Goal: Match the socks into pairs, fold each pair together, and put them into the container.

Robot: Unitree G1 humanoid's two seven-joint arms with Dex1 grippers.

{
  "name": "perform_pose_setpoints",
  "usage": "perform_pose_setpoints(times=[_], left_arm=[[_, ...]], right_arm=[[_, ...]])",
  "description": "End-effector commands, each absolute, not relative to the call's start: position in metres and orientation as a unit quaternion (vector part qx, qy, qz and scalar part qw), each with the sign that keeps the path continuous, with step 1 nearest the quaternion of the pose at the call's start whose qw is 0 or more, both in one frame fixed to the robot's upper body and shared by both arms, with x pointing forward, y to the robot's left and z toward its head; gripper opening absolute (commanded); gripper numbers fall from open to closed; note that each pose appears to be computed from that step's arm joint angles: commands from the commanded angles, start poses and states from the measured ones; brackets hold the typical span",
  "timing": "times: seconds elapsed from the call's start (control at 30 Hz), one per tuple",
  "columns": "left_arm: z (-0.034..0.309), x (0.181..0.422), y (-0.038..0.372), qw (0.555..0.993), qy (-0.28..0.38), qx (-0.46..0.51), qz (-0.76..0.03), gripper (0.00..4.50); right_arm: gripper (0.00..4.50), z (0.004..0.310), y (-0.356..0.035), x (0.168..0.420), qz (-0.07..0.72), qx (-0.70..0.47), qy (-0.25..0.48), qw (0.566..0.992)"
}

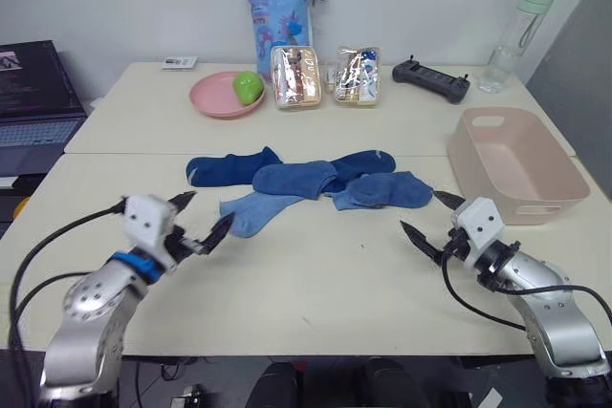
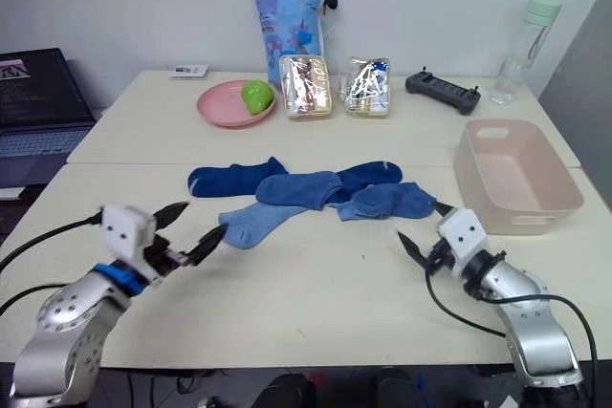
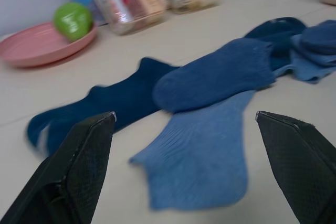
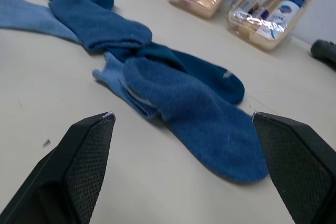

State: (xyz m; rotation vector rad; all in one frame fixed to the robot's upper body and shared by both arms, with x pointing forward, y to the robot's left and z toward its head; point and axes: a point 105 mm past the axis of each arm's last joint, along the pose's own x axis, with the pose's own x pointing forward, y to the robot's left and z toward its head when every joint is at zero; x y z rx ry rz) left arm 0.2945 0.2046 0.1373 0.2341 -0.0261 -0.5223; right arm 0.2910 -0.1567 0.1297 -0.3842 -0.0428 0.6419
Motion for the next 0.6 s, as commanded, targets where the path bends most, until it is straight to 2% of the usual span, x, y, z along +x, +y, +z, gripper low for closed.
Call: perform_pose_setpoints(times=[0.03, 0.17, 0.33, 0.57, 0.6], left_arm=[[0.129, 0.309, 0.176, 0.948, -0.007, 0.141, -0.286, 4.48], [0.113, 0.331, 0.148, 0.937, 0.001, 0.168, -0.306, 4.48], [0.099, 0.348, 0.126, 0.920, 0.002, 0.207, -0.332, 4.48], [0.102, 0.375, 0.109, 0.918, -0.021, 0.223, -0.328, 4.48], [0.102, 0.377, 0.108, 0.917, -0.024, 0.227, -0.328, 4.09]], right_arm=[[4.50, 0.140, -0.146, 0.292, 0.332, -0.191, -0.040, 0.923], [4.50, 0.135, -0.144, 0.297, 0.326, -0.189, -0.039, 0.925], [4.50, 0.132, -0.141, 0.299, 0.319, -0.187, -0.038, 0.928], [4.50, 0.132, -0.138, 0.296, 0.317, -0.186, -0.039, 0.929], [4.50, 0.133, -0.139, 0.296, 0.315, -0.187, -0.039, 0.930]])
